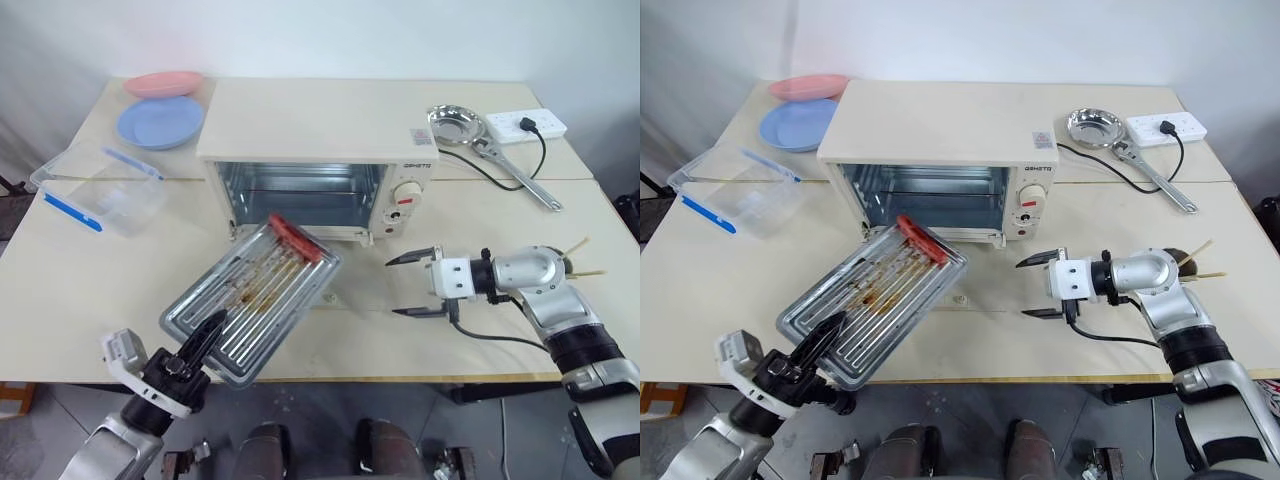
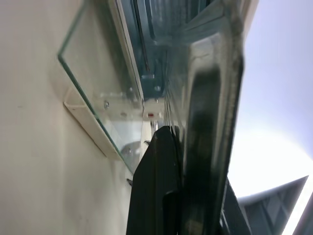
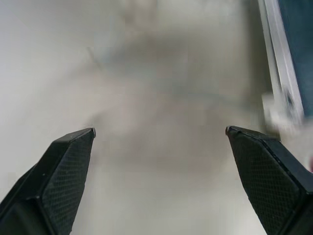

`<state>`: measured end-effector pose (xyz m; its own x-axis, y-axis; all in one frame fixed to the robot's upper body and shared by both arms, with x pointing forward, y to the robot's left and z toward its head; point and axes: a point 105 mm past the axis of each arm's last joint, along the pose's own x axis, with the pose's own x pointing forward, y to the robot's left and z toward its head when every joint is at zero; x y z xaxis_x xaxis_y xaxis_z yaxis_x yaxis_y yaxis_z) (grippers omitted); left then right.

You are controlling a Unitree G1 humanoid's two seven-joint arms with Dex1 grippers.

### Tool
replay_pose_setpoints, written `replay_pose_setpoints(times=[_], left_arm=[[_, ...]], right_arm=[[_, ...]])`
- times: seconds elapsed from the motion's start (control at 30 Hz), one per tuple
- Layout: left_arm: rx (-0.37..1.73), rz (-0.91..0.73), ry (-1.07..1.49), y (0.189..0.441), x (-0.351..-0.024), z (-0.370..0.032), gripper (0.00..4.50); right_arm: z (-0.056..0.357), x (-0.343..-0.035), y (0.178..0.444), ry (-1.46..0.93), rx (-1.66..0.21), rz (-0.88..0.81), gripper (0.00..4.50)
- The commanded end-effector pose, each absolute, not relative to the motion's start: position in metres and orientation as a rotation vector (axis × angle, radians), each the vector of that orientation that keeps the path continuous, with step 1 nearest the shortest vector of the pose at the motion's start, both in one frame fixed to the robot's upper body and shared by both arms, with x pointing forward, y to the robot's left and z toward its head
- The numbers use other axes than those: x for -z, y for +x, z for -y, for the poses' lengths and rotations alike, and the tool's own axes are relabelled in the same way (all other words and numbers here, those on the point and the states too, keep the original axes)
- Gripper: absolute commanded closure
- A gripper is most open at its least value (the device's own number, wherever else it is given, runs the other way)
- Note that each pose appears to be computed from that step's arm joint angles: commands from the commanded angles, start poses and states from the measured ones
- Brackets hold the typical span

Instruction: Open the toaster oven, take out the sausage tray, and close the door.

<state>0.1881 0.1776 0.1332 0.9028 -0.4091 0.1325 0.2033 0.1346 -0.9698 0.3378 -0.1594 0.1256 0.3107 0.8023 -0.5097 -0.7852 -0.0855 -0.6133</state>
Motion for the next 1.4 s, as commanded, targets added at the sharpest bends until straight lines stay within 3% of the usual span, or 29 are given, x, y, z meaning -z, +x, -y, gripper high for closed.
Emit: replay_pose_setpoints(times=[0.03,0.23,0.3,0.67,0.93,1.27,1.4], left_arm=[[0.428,-0.088,-1.371,0.178,-0.147,-0.183,4.5],[0.329,-0.014,-1.412,0.167,-0.145,-0.194,4.5],[0.289,0.024,-1.427,0.161,-0.145,-0.197,4.5],[0.08,0.223,-1.477,0.143,-0.135,-0.223,4.5],[-0.011,0.303,-1.497,0.139,-0.126,-0.234,4.5],[-0.162,0.386,-1.495,0.123,-0.11,-0.26,4.5],[-0.166,0.378,-1.5,0.123,-0.108,-0.261,4.5]], right_arm=[[0.168,-0.124,0.345,-1.046,-1.303,0.002,0.03],[0.168,-0.115,0.342,-1.019,-1.373,-0.023,0.03],[0.166,-0.113,0.337,-0.967,-1.42,-0.034,0.58],[0.154,-0.101,0.335,-0.872,-1.503,-0.048,4.45],[0.127,-0.11,0.334,-0.762,-1.541,0.045,4.48],[0.097,-0.157,0.335,-0.541,-1.548,0.164,4.48],[0.092,-0.19,0.341,-0.472,-1.512,0.215,4.48]])
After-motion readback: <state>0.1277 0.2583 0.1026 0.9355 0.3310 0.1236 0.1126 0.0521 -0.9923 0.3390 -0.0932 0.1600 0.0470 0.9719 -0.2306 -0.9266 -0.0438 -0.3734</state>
